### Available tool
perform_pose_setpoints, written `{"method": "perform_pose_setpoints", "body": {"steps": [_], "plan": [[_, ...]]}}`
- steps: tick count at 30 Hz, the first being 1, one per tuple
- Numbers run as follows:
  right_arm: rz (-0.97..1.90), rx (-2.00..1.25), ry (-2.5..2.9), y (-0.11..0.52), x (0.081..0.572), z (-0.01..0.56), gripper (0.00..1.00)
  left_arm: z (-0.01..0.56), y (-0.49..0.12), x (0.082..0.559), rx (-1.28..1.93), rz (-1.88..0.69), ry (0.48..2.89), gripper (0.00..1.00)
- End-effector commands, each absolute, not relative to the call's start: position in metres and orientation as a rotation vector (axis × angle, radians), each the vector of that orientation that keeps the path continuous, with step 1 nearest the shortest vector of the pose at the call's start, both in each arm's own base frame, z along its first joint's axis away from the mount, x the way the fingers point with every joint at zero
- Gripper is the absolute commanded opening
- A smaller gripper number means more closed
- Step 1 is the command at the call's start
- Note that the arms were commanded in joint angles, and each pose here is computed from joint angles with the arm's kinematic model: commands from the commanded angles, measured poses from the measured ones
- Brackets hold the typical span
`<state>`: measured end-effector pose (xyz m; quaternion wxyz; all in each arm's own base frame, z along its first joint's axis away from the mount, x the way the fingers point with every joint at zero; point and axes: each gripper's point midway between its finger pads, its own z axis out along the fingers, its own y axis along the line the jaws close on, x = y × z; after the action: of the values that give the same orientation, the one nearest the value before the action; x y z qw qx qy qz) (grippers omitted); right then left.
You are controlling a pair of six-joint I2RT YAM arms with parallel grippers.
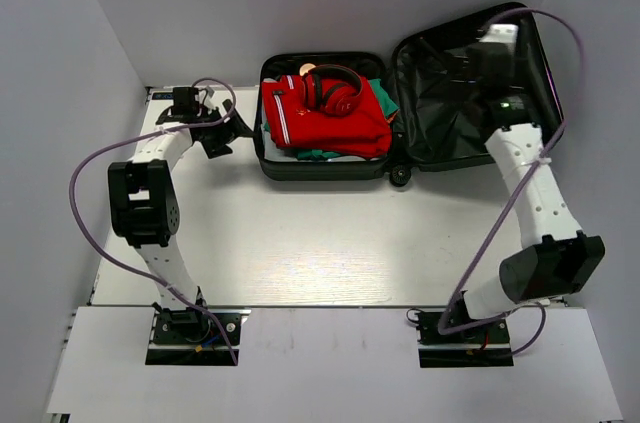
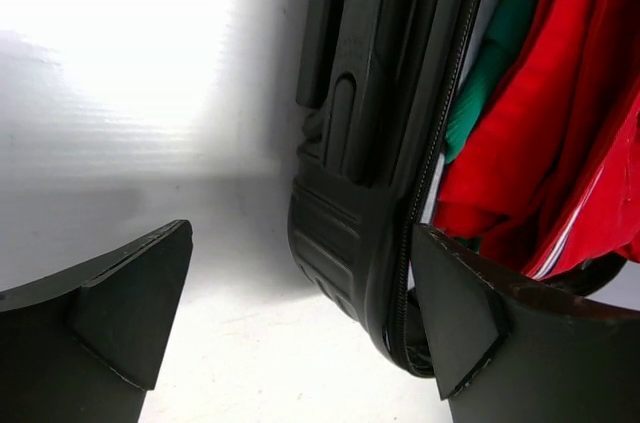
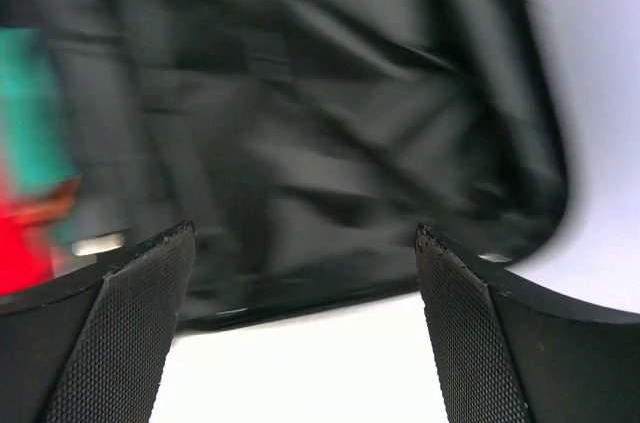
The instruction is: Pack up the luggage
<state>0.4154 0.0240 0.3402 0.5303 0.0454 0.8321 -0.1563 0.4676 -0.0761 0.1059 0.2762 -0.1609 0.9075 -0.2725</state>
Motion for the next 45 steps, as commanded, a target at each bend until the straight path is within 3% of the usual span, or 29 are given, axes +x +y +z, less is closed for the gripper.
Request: {"method": "perform_pose_setpoints", "body": {"steps": [1,6,15,24,30,38,45], "plan": [[-0.515,0.161,2.037,-0.047,0.417,0.321,0.9,0.115,-0.067,0.479,-0.384,-0.721,2.399,0.99],[-0.557,-0.119,2.138,-0.106,0.451,0.313,0.9,0.122,-0.075,0.486,-0.312,-0.783,2.38,0.99],[-0.682,-0.049,2.151,-0.197,0.502,0.286,0.9,0.117,-0.08,0.492,-0.255,-0.808,2.383,0.99],[-0.524,-0.042,2.169,-0.204,0.509,0.271,0.9,0.114,-0.08,0.498,-0.236,-0.799,2.384,0.99],[-0.524,-0.065,2.056,-0.196,0.5,0.32,0.9,0.108,-0.082,0.495,-0.228,-0.799,2.401,0.99],[-0.446,-0.141,2.031,-0.173,0.48,0.342,0.9,0.104,-0.085,0.496,-0.223,-0.796,2.41,0.99],[-0.511,-0.186,2.064,-0.184,0.474,0.315,0.9,0.101,-0.086,0.496,-0.211,-0.771,2.419,0.99]]}}
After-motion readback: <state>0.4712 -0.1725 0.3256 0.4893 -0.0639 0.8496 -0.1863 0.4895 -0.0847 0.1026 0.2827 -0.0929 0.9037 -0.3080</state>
